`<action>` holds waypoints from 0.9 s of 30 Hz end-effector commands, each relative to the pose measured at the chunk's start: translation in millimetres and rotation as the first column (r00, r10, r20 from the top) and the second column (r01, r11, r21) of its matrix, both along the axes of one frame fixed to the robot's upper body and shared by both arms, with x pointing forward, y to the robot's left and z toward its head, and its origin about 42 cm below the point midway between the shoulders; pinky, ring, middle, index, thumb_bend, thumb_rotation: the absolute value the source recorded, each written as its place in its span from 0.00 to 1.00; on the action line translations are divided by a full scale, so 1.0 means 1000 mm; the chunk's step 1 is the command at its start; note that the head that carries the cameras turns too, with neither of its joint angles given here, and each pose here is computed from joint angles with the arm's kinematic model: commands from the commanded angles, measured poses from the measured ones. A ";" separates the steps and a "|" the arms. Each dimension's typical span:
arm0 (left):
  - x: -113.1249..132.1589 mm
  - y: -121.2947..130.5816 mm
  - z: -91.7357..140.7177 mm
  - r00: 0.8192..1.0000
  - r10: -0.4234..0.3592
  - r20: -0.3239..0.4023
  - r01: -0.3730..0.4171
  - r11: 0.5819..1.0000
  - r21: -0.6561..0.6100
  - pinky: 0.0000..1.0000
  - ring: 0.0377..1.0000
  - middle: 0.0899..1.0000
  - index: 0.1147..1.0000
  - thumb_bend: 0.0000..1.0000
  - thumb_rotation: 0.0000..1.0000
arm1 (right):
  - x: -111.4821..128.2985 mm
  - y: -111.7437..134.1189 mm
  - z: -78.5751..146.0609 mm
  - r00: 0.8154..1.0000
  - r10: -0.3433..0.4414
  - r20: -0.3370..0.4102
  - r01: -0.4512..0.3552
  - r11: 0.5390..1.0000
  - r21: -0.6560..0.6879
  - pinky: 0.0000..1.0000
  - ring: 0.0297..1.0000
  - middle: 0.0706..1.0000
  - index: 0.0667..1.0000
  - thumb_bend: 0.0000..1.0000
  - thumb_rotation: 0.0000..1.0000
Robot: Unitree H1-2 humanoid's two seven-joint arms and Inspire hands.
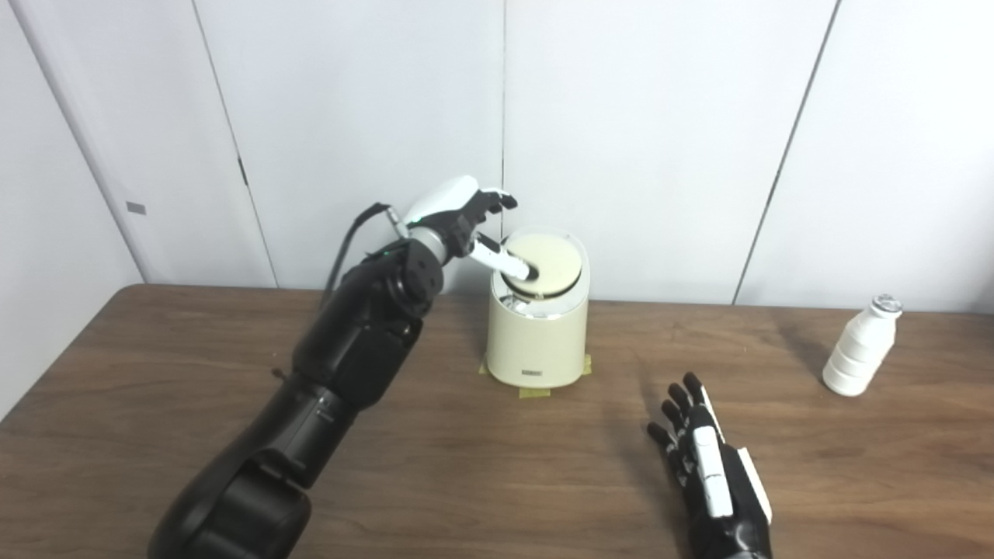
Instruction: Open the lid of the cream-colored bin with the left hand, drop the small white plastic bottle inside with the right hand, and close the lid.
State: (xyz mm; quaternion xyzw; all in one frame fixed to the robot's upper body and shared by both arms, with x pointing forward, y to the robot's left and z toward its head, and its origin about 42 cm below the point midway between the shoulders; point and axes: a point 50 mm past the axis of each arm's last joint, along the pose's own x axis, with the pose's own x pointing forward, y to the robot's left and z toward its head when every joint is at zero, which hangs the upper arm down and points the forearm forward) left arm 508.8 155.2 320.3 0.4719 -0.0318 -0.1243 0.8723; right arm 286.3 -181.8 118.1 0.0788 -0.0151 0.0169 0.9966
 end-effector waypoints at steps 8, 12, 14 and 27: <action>-0.005 0.013 0.054 0.986 0.037 0.163 -0.019 0.994 -0.109 0.67 0.79 0.83 0.89 0.62 0.56 | 0.009 0.002 0.010 0.999 0.014 0.037 -0.014 1.000 0.000 0.89 0.96 0.97 1.00 0.59 0.88; -0.015 0.027 0.052 0.982 0.041 0.186 -0.007 0.984 -0.177 0.77 0.84 0.85 0.88 0.58 0.65 | 0.009 0.001 0.010 0.999 0.018 0.035 -0.018 1.000 -0.002 0.89 0.96 0.97 1.00 0.58 0.88; -0.021 0.032 0.048 0.979 0.059 0.196 -0.018 0.979 -0.204 0.80 0.85 0.86 0.88 0.59 0.69 | 0.010 0.000 0.009 0.999 0.019 0.035 -0.019 1.000 -0.007 0.89 0.96 0.97 1.00 0.59 0.89; -0.069 0.058 0.005 0.980 0.125 0.156 -0.055 0.919 -0.391 0.83 0.86 0.86 0.88 0.57 0.81 | 0.008 -0.008 0.011 0.999 0.031 0.043 -0.031 0.999 -0.009 0.91 0.97 0.97 1.00 0.58 0.88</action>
